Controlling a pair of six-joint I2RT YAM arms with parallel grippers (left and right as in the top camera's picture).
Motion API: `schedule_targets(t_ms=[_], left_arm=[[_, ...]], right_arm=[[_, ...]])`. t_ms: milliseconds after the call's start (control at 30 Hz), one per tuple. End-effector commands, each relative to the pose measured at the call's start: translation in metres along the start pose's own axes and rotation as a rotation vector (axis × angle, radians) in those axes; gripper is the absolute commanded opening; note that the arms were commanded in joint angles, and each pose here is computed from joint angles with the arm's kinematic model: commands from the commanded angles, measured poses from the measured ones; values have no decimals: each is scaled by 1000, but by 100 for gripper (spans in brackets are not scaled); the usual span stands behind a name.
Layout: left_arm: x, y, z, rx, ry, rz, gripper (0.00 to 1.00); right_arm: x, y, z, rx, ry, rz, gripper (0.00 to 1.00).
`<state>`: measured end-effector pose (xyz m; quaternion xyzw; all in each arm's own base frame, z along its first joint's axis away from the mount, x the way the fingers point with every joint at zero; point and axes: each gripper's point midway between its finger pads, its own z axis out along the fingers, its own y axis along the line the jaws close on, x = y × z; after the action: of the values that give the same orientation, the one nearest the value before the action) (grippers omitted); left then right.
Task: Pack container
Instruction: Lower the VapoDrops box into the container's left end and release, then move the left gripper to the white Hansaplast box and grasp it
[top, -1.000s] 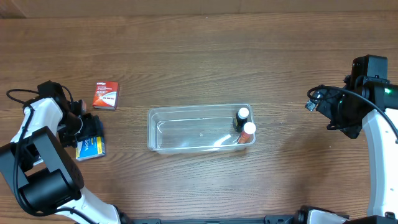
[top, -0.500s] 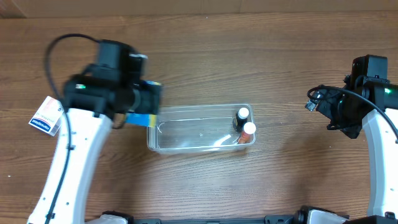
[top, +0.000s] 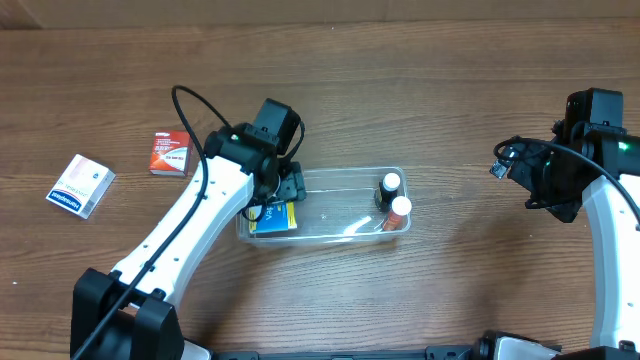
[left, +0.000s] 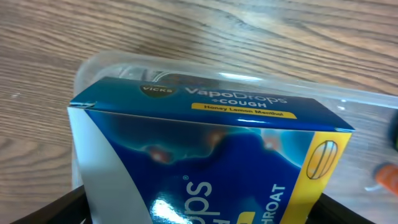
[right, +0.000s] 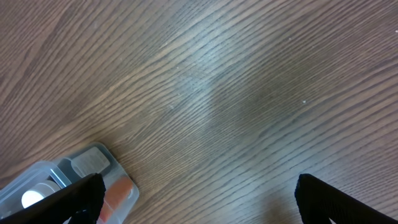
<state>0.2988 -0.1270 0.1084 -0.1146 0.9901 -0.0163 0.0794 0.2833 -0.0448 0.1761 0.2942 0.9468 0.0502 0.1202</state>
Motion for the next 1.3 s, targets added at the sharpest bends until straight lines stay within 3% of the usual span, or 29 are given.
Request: schedule_targets(t_ms=[0, 300, 500, 633, 667, 733, 767, 833, 900, 967, 1067, 1267], left_arm=[[8, 11, 15, -40, 10, -37, 86], [11, 14, 26, -48, 6, 34, 92], [4, 15, 25, -61, -21, 114, 89], [-30, 11, -36, -65, -172, 180, 93], [-42, 21, -67, -107, -248, 171, 100], [-55, 44, -114, -139, -330, 205, 100], [-64, 76, -138, -178, -365, 266, 100], [-77, 145, -151, -251, -367, 189, 100], [-83, 200, -141, -158, -314, 230, 100], [-98, 225, -135, -40, -360, 154, 100], [-116, 288, -110, -74, -352, 24, 100], [-129, 341, -12, -181, -131, 145, 100]], right_arm=[[0, 2, -1, -9, -3, -2, 100], [1, 1, -1, -8, 1, -2, 100], [1, 1, -1, -8, 1, -2, 100], [1, 1, -1, -8, 1, -2, 100], [1, 1, -1, -8, 1, -2, 100], [1, 1, -1, -8, 0, -2, 100], [0, 1, -1, -8, 0, -2, 100], [1, 1, -1, -8, 0, -2, 100], [1, 1, -1, -8, 0, -2, 100], [0, 1, -1, -8, -1, -2, 100], [0, 2, -1, -9, -2, -2, 100], [0, 2, -1, -9, -4, -25, 100]])
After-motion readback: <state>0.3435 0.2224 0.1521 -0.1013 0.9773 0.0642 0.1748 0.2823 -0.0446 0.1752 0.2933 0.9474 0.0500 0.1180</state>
